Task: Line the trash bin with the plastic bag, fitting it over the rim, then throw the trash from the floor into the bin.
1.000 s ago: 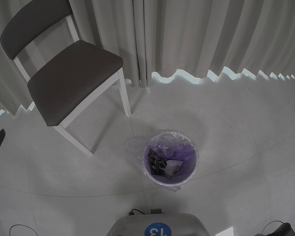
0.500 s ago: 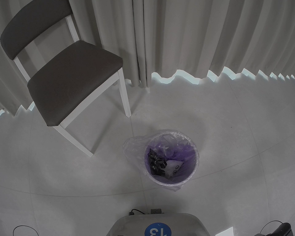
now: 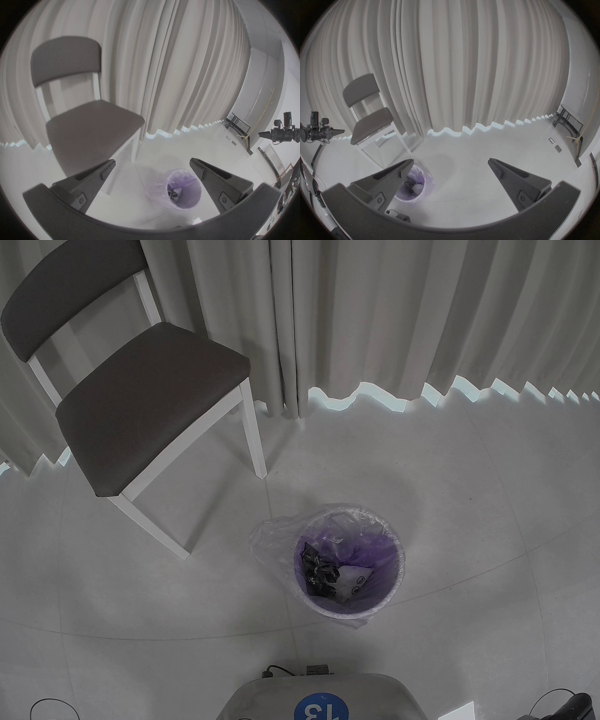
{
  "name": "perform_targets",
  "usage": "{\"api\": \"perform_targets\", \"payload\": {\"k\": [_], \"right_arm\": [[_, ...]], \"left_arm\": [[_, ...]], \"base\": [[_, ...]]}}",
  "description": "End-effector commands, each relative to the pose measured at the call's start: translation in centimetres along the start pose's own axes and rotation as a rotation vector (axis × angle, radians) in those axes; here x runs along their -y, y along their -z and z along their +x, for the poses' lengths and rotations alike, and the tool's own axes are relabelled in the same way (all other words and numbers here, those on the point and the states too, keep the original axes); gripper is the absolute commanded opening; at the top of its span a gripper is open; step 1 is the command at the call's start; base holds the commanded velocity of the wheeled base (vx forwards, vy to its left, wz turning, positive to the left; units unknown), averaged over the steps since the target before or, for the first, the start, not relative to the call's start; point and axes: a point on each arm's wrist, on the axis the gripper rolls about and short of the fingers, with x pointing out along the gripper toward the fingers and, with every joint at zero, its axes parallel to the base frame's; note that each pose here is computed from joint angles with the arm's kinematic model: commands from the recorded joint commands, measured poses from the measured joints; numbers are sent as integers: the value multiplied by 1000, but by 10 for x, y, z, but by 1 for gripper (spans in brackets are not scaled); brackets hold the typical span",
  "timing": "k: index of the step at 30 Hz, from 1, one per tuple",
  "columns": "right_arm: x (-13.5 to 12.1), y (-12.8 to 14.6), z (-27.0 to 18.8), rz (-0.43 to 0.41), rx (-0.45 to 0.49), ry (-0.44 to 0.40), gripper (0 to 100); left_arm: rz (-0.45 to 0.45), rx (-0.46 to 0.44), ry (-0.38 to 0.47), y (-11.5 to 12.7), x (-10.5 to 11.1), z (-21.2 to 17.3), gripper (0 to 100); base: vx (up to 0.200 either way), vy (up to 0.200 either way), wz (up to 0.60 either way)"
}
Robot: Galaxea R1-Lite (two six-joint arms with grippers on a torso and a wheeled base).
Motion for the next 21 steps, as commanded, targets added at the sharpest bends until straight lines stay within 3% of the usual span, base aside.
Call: {"api": "perform_targets", "payload": {"k": [1,3,5,8,11,12,14,16,17,20,21], "right_arm": [[-5,21,-15,19,19,55,100],[-3,28,-14,11,16,96,100],[-2,31,-13,0,3,74,100],[-1,38,-11,2,-25,67,100],[1,49,-8,-6,-63,72,100],[1,53,-7,-8,-75,74,100],[2,61,-6,-20,-105,70,100],[3,71,-3,-28,-140,50,100],[3,71,-3,-28,-140,50,100],[6,99,1,-36,-196,27,100],[6,99,1,-36,-196,27,100]], "left_arm": [[-42,25,-55,7,0,-5,100],[-36,10,-71,11,0,-3,100],[-33,-16,-102,18,-1,0,100],[-27,-63,-190,33,0,4,100],[-22,-44,-296,39,6,-2,100],[-12,-25,-291,46,9,-9,100],[-5,-98,-288,69,7,-2,100],[-2,-113,-358,81,5,3,100],[-2,-113,-358,81,5,3,100],[5,-185,-401,121,2,13,100],[5,-185,-401,121,2,13,100]], "base": [[0,0,0],[0,0,0],[0,0,0],[0,0,0],[0,0,0],[0,0,0],[0,0,0],[0,0,0],[0,0,0],[0,0,0],[0,0,0]]}}
